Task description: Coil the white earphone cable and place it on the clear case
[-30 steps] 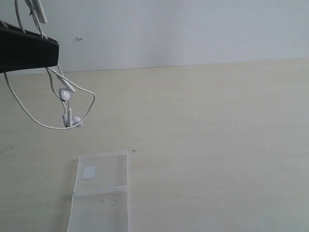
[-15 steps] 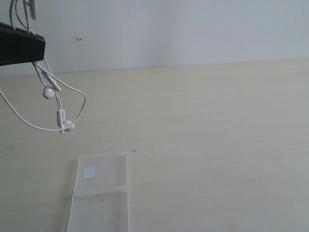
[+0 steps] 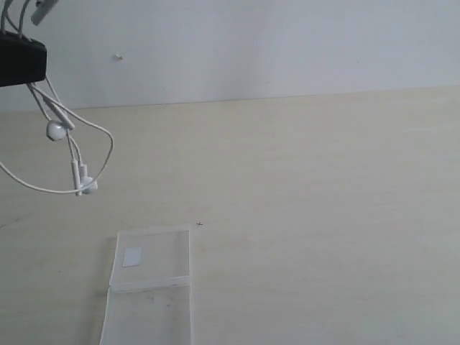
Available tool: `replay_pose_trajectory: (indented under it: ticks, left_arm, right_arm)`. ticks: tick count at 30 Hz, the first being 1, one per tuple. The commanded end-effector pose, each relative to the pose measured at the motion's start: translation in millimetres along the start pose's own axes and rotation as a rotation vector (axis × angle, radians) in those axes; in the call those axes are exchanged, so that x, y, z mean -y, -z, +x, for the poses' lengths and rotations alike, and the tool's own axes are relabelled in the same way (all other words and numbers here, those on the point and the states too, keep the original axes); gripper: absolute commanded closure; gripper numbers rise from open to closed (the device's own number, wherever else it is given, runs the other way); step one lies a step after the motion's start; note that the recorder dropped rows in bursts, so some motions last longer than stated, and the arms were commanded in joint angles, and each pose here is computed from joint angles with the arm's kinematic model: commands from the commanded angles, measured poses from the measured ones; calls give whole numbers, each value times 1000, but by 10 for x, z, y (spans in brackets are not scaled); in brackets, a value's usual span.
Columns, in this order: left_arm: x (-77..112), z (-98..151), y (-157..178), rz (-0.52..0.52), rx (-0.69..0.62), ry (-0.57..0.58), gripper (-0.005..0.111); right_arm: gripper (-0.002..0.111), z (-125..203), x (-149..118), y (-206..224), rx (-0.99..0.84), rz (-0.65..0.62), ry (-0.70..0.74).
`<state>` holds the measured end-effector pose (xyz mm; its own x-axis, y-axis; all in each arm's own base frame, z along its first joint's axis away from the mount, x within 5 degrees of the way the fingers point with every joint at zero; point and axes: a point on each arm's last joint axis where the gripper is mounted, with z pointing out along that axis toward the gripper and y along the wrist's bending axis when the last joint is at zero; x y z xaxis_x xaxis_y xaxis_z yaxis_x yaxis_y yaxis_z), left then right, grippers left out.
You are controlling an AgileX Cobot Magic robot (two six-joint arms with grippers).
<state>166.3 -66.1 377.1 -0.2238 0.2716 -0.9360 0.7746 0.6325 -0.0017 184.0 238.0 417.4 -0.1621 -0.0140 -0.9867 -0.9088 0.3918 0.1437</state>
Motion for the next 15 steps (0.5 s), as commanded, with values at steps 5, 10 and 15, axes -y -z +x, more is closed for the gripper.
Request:
replay_pose_trajectory:
  ticks: [5,10,15]
  left_arm:
    - [9,-23,56,-51,11,-2,107]
    - [15,-33,70,-61,18,-1,107]
    - [13,-37,70,-64,23,1,107]
  right_arm:
    - [108,64,64,5,-3,60,-36]
    - [108,222,133,-3,-36,114,-55]
    - [108,324,174,-3,-57,148,-65]
